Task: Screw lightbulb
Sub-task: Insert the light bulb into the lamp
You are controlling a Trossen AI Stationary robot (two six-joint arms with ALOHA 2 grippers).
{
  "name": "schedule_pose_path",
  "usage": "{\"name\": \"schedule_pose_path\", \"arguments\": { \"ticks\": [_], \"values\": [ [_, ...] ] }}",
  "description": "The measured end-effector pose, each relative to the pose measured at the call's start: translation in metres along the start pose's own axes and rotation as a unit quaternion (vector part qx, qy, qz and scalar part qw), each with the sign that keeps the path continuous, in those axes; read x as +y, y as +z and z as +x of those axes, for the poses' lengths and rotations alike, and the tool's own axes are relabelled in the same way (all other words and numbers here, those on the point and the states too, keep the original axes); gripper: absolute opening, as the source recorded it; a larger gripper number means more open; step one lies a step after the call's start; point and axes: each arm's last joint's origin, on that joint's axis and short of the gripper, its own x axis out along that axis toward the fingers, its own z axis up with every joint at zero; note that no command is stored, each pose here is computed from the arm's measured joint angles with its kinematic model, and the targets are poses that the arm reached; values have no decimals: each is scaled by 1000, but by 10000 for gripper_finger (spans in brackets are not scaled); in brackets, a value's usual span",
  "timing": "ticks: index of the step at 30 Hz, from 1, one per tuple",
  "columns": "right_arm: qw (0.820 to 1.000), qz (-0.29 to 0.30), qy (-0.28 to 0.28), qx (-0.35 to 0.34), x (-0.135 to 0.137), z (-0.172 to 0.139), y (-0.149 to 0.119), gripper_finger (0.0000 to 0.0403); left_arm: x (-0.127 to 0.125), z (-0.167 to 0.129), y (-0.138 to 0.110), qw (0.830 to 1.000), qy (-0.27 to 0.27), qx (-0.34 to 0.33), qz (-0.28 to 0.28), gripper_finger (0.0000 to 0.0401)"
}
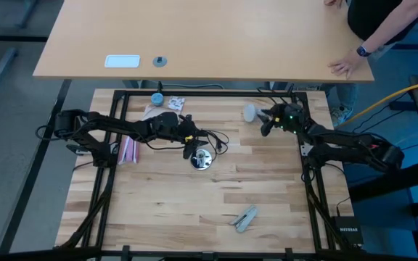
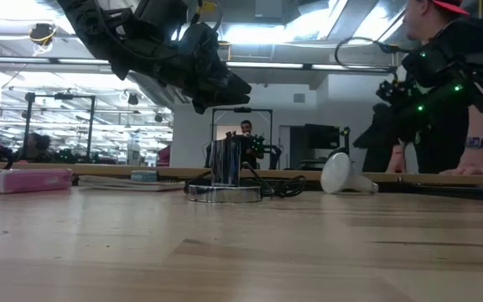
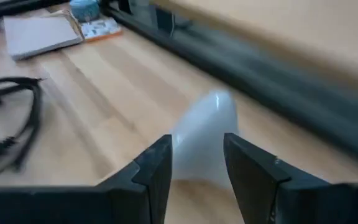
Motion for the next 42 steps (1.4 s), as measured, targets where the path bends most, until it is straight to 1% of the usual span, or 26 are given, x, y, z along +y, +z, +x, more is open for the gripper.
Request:
{"name": "schedule_pose_path", "arguments": {
  "ticks": [2, 7, 9, 15, 18, 23, 25, 27, 29, 32, 35, 42],
  "values": [
    [998, -58, -14, 3, -1, 1, 5, 150, 0, 0, 0, 1000, 0, 0, 0, 155],
    [989, -127, -47, 56, -5, 3, 23, 150, 0, 0, 0, 1000, 0, 0, 0, 155],
    [986, -145, -47, 72, -6, 4, 34, 150, 0, 0, 0, 1000, 0, 0, 0, 155],
    [975, -164, -52, 139, -17, 16, 59, 150, 0, 0, 0, 1000, 0, 0, 13, 155],
    [969, -155, -55, 186, -28, 28, 59, 150, 0, 0, 0, 1000, 0, 0, 13, 155],
    [962, -121, -69, 233, -52, 50, 51, 150, 0, 0, 0, 1000, 0, 0, 13, 155],
    [964, -92, -49, 243, -61, 58, 46, 150, 0, 0, 0, 1000, 0, 1, 13, 155],
    [967, -68, -11, 245, -68, 66, 40, 150, 0, 0, -1, 1000, 0, 6, 12, 155],
    [966, -53, 8, 255, -72, 72, 33, 150, 0, 0, -2, 1000, 1, 13, 11, 155],
    [961, -52, 11, 272, -76, 81, 26, 150, 0, 0, -6, 999, 2, 31, 8, 155],
    [958, -69, 23, 279, -79, 90, 23, 150, 1, 0, -9, 999, 4, 47, 5, 155],
    [964, -81, 34, 252, -82, 107, 24, 150, 1, -1, -11, 998, 5, 54, 3, 155]
  ]
}}
